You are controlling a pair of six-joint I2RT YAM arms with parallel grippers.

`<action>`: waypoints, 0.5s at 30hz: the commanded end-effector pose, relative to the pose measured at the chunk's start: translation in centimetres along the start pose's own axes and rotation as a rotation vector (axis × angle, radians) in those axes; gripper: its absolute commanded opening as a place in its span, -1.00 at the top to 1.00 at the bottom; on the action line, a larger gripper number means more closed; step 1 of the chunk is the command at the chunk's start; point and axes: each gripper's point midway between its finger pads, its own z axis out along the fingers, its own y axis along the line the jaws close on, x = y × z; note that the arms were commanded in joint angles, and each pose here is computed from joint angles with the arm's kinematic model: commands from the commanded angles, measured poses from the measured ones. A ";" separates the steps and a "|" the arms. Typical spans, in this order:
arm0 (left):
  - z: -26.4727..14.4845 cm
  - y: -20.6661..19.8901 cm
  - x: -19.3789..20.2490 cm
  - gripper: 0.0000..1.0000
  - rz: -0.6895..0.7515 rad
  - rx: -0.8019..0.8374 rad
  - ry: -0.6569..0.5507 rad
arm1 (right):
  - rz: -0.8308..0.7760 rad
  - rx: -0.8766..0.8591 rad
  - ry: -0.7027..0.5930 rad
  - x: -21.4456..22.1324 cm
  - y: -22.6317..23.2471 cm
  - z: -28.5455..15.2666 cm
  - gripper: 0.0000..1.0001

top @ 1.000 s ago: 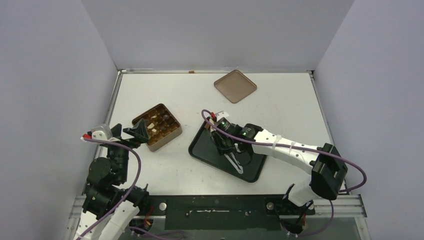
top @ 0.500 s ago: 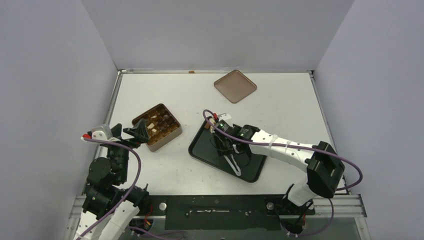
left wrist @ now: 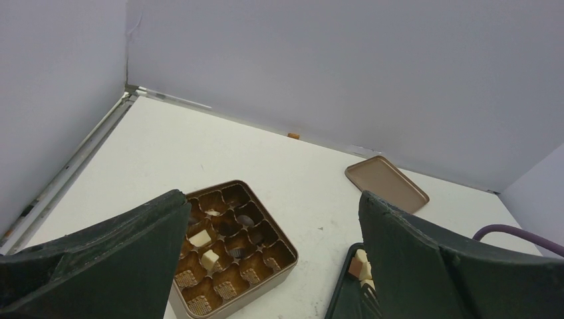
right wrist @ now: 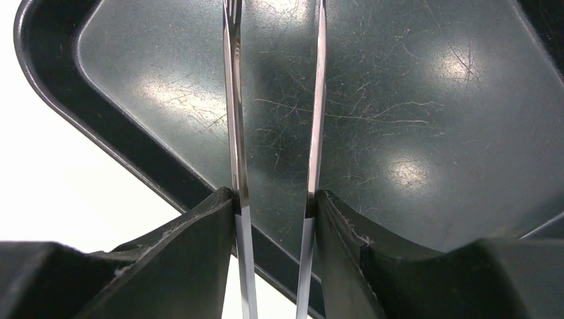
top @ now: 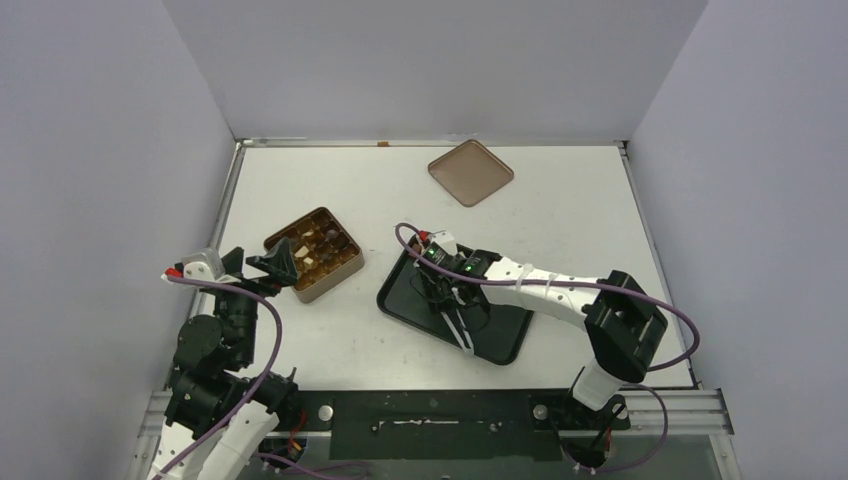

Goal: Pack the chocolate
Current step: Pick up the fake chocolate from the plate.

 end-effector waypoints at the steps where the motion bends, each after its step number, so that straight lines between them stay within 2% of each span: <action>1: -0.1 -0.4 -1.1 -0.95 -0.017 0.017 -0.039 | 0.037 -0.030 -0.090 -3.3 1.1 -0.6 0.11; 4: -0.1 -0.3 -1.1 -0.95 -0.017 0.016 -0.038 | 0.038 -0.027 -0.087 -3.3 1.0 -0.4 0.15; 10: -0.1 -0.3 -1.2 -0.95 -0.017 0.014 -0.040 | 0.037 -0.023 -0.081 -3.2 0.9 -0.4 0.38; 15: -0.1 -0.3 -1.2 -0.95 -0.017 0.015 -0.039 | 0.037 -0.017 -0.085 -3.1 0.7 -0.9 0.47</action>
